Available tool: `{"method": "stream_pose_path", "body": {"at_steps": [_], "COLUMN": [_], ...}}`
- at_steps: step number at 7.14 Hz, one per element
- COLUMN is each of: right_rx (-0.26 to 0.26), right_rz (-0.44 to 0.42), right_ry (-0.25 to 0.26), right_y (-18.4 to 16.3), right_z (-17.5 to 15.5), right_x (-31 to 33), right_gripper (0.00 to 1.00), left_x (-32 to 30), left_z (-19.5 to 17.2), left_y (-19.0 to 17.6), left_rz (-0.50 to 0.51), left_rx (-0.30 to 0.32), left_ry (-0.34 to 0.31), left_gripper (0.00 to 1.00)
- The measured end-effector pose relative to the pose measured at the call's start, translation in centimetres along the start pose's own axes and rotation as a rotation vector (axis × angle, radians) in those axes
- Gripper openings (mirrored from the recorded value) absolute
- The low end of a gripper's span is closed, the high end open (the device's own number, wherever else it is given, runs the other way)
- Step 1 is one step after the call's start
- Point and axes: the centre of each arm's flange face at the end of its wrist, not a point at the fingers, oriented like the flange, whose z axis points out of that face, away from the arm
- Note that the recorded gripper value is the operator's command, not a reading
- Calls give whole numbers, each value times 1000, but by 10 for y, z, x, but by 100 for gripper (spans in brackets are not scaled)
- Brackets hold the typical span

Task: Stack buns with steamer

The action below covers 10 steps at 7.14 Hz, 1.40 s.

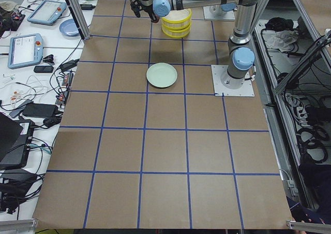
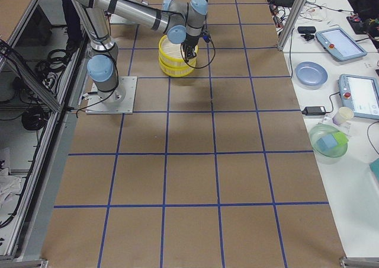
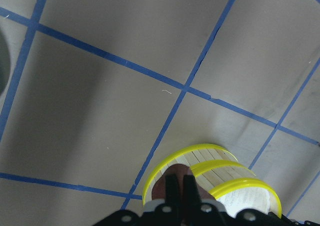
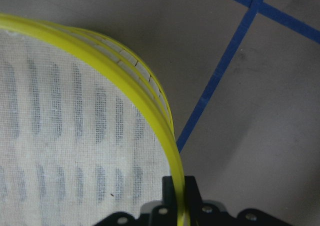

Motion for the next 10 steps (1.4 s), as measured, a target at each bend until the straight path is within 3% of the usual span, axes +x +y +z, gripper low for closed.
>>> {"method": "stream_pose_path", "body": {"at_steps": [2, 6, 9, 10], "right_rx": [21, 4, 6, 7], "right_rz": [-32, -44, -45, -44], "right_ry": [20, 79, 79, 78], "right_y": [2, 4, 3, 3], "right_z": [-7, -5, 0, 0], "right_x": [-14, -15, -15, -15], "right_gripper": [0, 0, 0, 44], "left_x": [0, 0, 0, 0], "left_z": [0, 0, 0, 0], "left_y": [0, 0, 0, 0], "left_rz": [1, 5, 6, 7], "left_rx": [0, 1, 1, 1], "left_ry": [0, 1, 1, 0], "left_gripper": [0, 0, 0, 0]}}
